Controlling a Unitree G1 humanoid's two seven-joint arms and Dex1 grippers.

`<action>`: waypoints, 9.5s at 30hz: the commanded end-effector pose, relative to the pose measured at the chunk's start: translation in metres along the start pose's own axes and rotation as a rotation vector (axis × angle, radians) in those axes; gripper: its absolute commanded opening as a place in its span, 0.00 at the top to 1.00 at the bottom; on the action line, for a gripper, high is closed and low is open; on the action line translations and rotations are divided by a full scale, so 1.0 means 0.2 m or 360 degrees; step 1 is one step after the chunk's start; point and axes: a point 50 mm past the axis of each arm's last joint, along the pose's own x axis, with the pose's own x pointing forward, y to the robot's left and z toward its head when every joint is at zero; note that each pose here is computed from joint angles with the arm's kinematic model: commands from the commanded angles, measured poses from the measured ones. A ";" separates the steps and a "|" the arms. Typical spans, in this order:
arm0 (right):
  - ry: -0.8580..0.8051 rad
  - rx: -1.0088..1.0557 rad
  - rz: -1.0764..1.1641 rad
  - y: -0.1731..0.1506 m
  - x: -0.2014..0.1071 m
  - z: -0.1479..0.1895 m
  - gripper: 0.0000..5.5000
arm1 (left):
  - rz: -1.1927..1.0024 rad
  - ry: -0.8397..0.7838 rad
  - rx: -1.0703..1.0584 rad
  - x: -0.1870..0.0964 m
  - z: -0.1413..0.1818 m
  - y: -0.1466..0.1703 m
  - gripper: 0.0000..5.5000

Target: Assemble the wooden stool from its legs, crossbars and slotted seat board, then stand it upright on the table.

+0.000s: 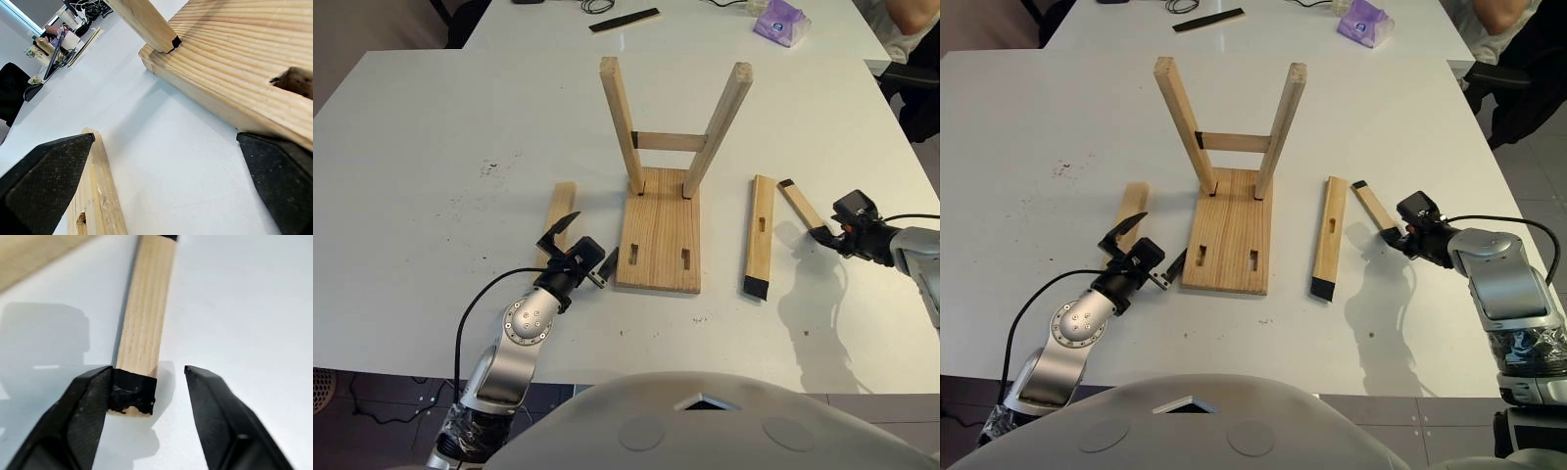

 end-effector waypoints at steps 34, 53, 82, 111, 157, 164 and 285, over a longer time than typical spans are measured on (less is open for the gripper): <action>-0.1520 -0.0161 0.1888 0.11 -0.67 0.84 0.76 | -0.0578 -0.1353 -0.0927 -0.24 0.81 0.55 0.02; -0.1333 -0.0512 0.2163 0.33 -0.52 0.91 0.76 | -0.1337 -0.1374 -0.0998 -0.23 0.96 0.36 0.20; -0.1316 -0.0589 0.1988 0.31 -0.45 0.90 0.76 | -0.1329 -0.1213 -0.0980 -0.18 0.84 0.32 0.76; -0.1413 -0.0122 0.1365 0.28 -0.39 0.65 0.57 | -0.0899 -0.0303 0.0576 -0.24 0.03 0.69 0.76; -0.1268 -0.0324 0.1300 0.32 -0.31 0.62 0.57 | -0.1216 -0.0246 0.0207 -0.19 -0.07 0.52 0.76; -0.1263 -0.0340 0.1312 0.34 -0.29 0.61 0.57 | -0.1004 -0.0382 0.0255 -0.12 0.07 0.72 0.76; -0.1150 -0.0547 0.1339 0.35 -0.23 0.61 0.57 | -0.1058 -0.0006 -0.0814 -0.04 -0.31 0.40 0.76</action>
